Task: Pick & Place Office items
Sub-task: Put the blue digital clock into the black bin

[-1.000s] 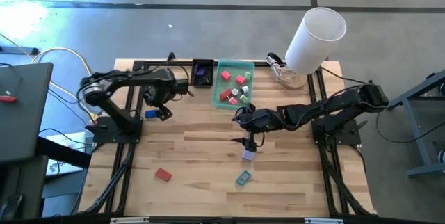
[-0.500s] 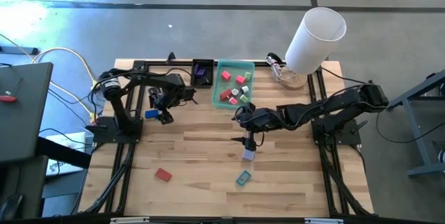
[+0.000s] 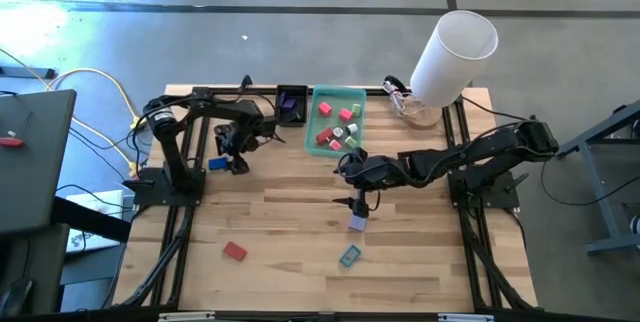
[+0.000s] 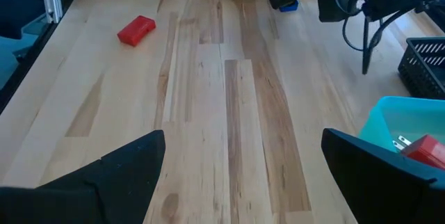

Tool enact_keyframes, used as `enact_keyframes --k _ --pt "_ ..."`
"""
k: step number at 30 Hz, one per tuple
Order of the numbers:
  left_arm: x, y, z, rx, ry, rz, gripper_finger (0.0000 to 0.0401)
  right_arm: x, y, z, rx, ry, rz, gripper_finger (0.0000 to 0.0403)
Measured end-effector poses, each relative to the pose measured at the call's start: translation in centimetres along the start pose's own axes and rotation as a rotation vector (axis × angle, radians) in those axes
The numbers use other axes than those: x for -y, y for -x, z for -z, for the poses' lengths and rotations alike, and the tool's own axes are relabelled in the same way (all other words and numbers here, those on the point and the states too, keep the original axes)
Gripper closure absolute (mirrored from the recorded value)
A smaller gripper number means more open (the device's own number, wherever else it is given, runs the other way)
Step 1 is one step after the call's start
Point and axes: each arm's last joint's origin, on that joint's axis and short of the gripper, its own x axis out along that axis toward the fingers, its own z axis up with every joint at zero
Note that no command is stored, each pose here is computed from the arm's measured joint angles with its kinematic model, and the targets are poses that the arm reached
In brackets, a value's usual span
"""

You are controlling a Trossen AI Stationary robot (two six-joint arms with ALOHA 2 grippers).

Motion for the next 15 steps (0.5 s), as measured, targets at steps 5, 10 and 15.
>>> enact_keyframes --k 5,10,15 --pt "-0.5 -1.5 0.2 -0.001 -0.027 -0.014 0.0117 0.0 0.0 0.0 0.000 0.000 -0.001 0.0027" --pt "-0.4 -3.0 1.1 -0.056 -0.051 -0.038 0.0118 0.0 0.0 0.0 0.000 0.000 0.000 0.0027" --pt "-0.4 -3.6 1.4 -0.078 -0.056 -0.061 0.0153 0.0 0.0 0.0 0.000 0.005 0.000 0.0027"
